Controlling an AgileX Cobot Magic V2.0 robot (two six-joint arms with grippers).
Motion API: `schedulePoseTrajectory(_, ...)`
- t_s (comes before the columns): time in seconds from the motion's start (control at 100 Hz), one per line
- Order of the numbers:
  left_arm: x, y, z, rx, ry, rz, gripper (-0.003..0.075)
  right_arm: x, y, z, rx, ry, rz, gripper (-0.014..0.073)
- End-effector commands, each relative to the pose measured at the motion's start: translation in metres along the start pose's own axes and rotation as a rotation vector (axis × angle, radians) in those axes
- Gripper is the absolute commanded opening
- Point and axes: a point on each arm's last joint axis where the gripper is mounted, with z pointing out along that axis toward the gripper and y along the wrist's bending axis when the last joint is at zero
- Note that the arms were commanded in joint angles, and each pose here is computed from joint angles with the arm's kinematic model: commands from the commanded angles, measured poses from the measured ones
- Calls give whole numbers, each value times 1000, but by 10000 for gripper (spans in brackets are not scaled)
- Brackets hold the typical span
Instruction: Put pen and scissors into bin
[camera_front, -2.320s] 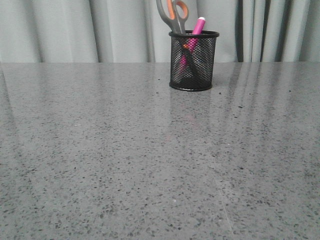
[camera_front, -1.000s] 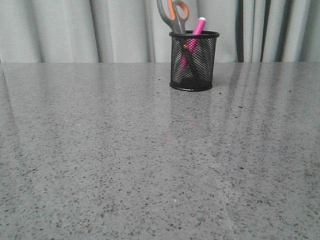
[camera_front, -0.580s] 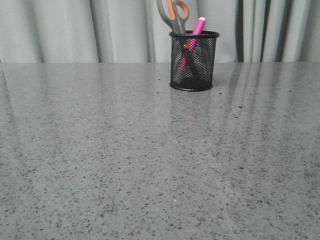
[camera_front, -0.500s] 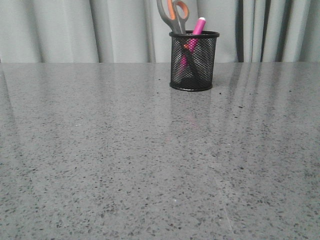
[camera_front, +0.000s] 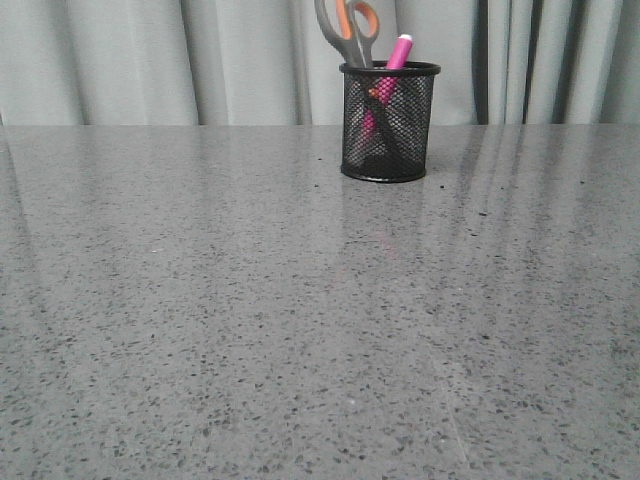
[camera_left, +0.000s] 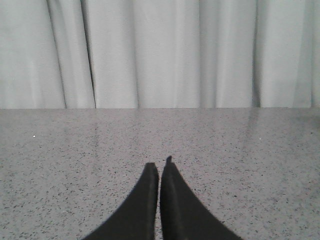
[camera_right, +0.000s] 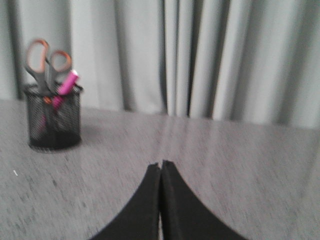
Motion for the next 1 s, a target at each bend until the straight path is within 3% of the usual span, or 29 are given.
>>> schedulePoseTrajectory(0.0,7,0,-2,-5,-58,-17,-19,-1,-2,-3,32,-12,-3,-76)
schedulePoseTrajectory(0.44,7,0,-1,-5,-56,-17,-19,16,-1,-11,38,64,-31,-76)
schedulePoseTrajectory(0.99,7,0,-1,-5,-56,-17,-19,16,-1,-11,39,60,-31,-76)
